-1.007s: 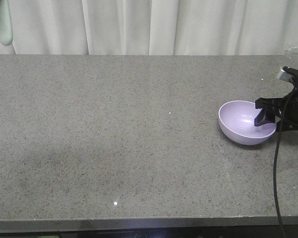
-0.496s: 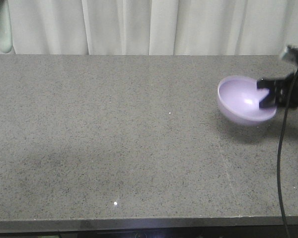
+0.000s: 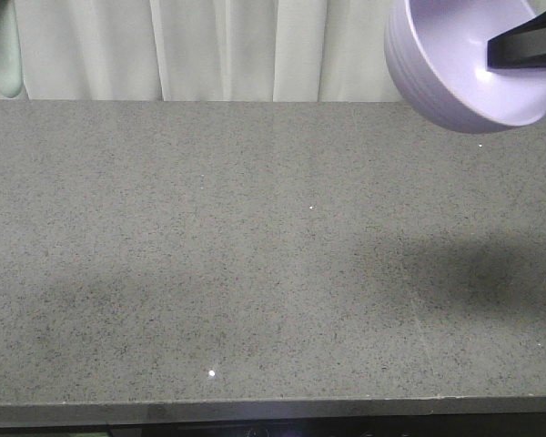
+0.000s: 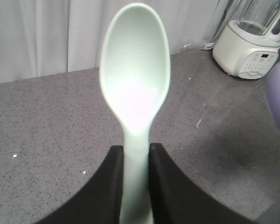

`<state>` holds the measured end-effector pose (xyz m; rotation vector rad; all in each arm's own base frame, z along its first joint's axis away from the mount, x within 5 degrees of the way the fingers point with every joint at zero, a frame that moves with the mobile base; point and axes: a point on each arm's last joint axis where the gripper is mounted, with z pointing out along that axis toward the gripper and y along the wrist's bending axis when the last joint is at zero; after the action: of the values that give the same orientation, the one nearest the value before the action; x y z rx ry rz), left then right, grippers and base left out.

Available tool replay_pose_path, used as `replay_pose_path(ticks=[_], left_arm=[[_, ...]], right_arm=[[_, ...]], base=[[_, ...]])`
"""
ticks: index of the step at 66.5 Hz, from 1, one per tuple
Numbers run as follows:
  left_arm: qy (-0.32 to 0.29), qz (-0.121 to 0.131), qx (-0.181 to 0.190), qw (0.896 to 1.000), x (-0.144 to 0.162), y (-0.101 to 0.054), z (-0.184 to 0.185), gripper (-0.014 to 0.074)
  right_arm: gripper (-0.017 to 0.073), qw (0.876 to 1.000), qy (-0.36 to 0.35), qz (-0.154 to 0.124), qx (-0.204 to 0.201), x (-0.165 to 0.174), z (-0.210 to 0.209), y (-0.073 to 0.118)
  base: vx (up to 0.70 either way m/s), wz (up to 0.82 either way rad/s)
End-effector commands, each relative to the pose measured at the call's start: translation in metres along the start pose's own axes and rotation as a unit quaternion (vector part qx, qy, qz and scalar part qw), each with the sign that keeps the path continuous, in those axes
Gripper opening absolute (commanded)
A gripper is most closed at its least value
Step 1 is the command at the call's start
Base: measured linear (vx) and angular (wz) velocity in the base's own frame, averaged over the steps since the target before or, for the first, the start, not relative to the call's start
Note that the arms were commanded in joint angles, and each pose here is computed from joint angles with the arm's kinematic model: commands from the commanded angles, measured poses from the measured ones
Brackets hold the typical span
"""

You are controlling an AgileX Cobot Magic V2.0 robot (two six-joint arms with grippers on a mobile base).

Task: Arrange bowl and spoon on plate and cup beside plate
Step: 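Lift the lilac bowl upward with the right gripper and hold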

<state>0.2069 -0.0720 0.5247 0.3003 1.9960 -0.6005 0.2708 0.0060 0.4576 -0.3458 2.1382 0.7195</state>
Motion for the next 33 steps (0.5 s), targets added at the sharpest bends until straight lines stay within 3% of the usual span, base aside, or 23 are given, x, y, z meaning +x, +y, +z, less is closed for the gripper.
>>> replay_pose_path(ticks=[1, 33], left_arm=[[-0.048, 0.002, 0.016, 0.999, -0.0092, -0.0086, -0.0113, -0.0008], [-0.048, 0.002, 0.016, 0.999, -0.0092, -0.0086, -0.0113, -0.0008]], right_arm=[[-0.0006, 0.998, -0.053, -0.026, -0.012, -0.0088, -0.0214, 0.0247], [-0.0006, 0.997, -0.061, -0.037, -0.011, -0.0075, -0.0299, 0.0343]], base=[[0.00, 0.00], [0.00, 0.00]])
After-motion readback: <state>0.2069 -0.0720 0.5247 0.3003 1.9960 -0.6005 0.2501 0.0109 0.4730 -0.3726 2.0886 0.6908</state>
